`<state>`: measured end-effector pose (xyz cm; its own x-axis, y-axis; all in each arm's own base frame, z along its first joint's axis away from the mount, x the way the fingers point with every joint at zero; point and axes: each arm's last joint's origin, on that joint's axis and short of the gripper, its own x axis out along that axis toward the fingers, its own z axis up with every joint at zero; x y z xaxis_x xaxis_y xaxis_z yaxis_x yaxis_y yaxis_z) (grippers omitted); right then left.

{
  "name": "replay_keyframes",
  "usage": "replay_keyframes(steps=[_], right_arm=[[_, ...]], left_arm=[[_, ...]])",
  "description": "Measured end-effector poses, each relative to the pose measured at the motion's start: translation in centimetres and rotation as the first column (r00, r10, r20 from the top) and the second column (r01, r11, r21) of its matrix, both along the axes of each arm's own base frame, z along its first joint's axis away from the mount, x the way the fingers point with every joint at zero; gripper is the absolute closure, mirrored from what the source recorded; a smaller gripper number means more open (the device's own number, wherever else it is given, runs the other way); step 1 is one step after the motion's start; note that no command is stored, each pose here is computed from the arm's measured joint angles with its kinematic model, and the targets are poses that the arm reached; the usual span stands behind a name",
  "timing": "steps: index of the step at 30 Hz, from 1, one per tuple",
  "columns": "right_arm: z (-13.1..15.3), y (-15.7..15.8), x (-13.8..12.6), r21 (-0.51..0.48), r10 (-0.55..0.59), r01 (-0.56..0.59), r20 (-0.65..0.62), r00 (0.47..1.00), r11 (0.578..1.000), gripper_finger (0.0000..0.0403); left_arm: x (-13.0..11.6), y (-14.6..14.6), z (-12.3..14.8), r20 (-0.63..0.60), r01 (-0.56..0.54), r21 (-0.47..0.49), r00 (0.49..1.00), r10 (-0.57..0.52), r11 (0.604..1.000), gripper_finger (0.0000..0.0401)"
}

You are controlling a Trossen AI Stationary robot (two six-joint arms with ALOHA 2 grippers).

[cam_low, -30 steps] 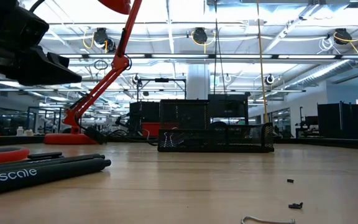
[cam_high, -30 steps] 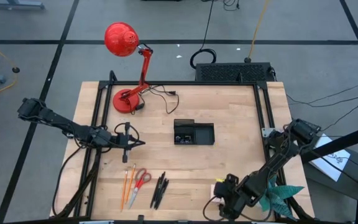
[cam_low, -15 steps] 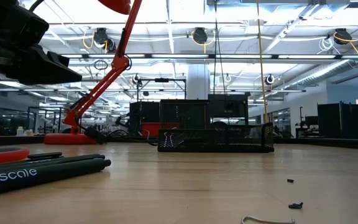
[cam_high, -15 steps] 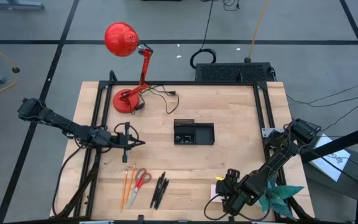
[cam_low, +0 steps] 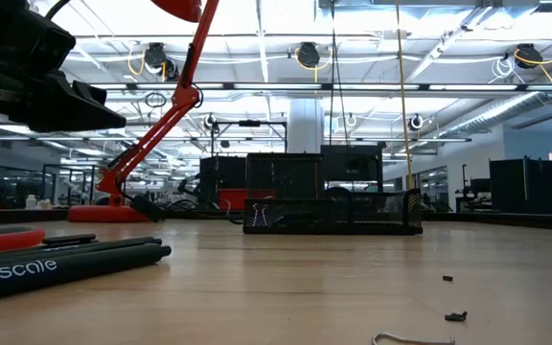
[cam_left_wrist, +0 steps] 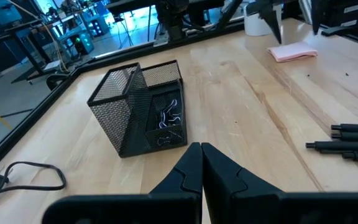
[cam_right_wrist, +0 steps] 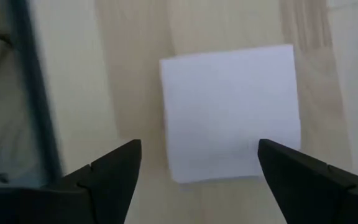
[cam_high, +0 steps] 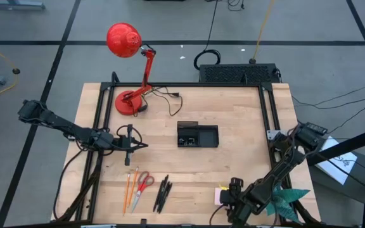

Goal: Pick and place office supplies into organizer
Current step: Put the pink sticky notes into the black desk organizer

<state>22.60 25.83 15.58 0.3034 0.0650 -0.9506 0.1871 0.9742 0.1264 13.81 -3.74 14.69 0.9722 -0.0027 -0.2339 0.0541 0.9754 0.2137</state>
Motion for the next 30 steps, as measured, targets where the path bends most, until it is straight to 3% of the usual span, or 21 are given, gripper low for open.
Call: replay_keyframes(steps=[4,9,15,21,30], right_arm=[[0.0,1.2,0.7,-0.086,0.03,-0.031,-0.005,1.0,0.996,0.0091],[-0.1,2.8,1.6,-0.218,0.053,-0.078,-0.117,0.992,0.973,0.0092],[-1.1,4.5,1.5,-0.408,0.055,-0.135,-0.202,0.978,0.903,0.0093],[-3.0,4.9,1.0,-0.475,0.037,-0.14,-0.219,0.975,0.869,0.0093],[-3.2,4.5,1.3,-0.509,0.035,-0.133,-0.197,0.98,0.85,0.0097]], left_arm=[[0.0,0.0,0.0,-0.001,-0.001,-0.003,1.0,0.001,1.0,0.0396],[0.0,0.0,0.0,-0.001,-0.003,-0.008,1.0,0.003,1.0,0.0396],[0.0,0.0,0.0,-0.001,-0.005,-0.016,1.0,0.004,1.0,0.0396],[0.0,0.0,0.0,-0.001,-0.005,-0.017,1.0,0.005,1.0,0.0396],[0.0,0.0,0.0,0.0,-0.004,-0.013,1.0,0.004,1.0,0.0396]])
